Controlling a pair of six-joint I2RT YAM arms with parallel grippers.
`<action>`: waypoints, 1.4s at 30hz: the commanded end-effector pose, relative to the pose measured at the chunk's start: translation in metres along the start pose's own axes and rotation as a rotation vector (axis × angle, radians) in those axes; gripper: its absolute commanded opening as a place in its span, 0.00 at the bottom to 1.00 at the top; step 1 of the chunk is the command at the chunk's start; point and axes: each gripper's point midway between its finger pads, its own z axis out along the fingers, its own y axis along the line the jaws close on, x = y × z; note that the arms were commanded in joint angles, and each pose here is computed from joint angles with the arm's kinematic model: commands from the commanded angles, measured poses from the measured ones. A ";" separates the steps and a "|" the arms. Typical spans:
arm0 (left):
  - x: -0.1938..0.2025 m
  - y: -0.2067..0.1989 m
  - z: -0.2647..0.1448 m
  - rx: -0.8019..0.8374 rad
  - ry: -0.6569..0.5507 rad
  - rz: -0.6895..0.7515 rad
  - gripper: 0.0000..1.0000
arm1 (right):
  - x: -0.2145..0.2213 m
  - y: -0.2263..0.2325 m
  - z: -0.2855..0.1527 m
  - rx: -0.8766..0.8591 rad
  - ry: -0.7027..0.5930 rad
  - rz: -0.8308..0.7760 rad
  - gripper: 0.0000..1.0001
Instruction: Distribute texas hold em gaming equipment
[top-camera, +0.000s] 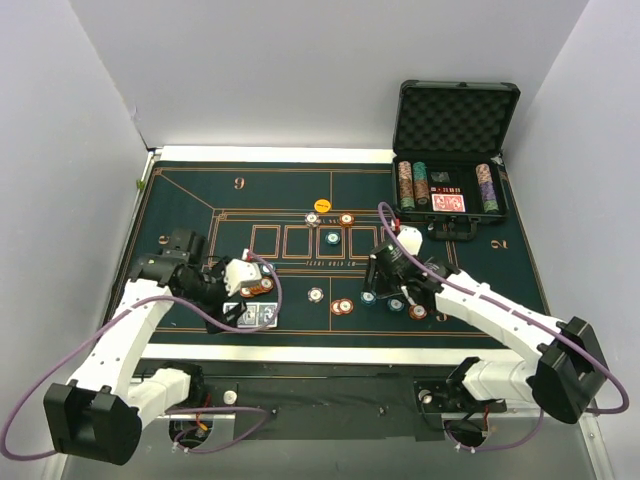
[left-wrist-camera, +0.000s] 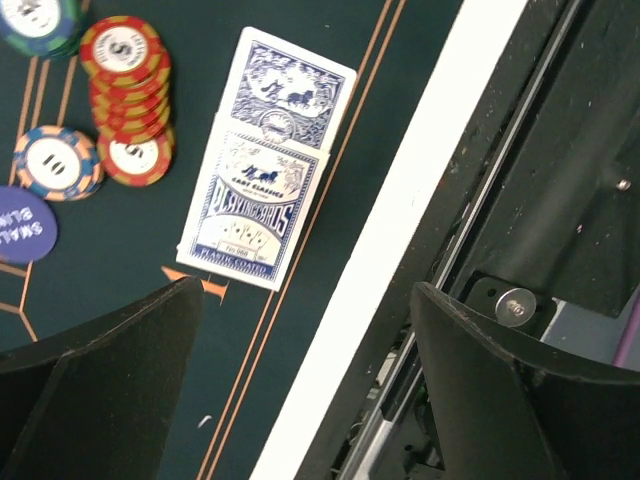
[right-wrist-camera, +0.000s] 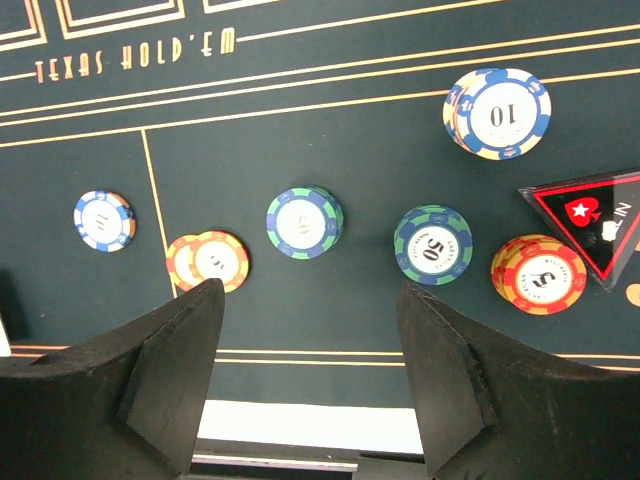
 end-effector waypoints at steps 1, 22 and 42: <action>-0.002 0.007 0.022 0.015 0.012 0.158 0.96 | -0.006 0.006 -0.009 -0.061 -0.027 0.045 0.65; 0.012 0.022 0.073 0.098 0.008 0.441 0.96 | -0.026 0.015 -0.008 -0.131 -0.036 0.070 0.65; 0.022 0.030 0.088 0.123 0.076 0.420 0.97 | -0.028 0.019 -0.011 -0.185 -0.022 0.067 0.61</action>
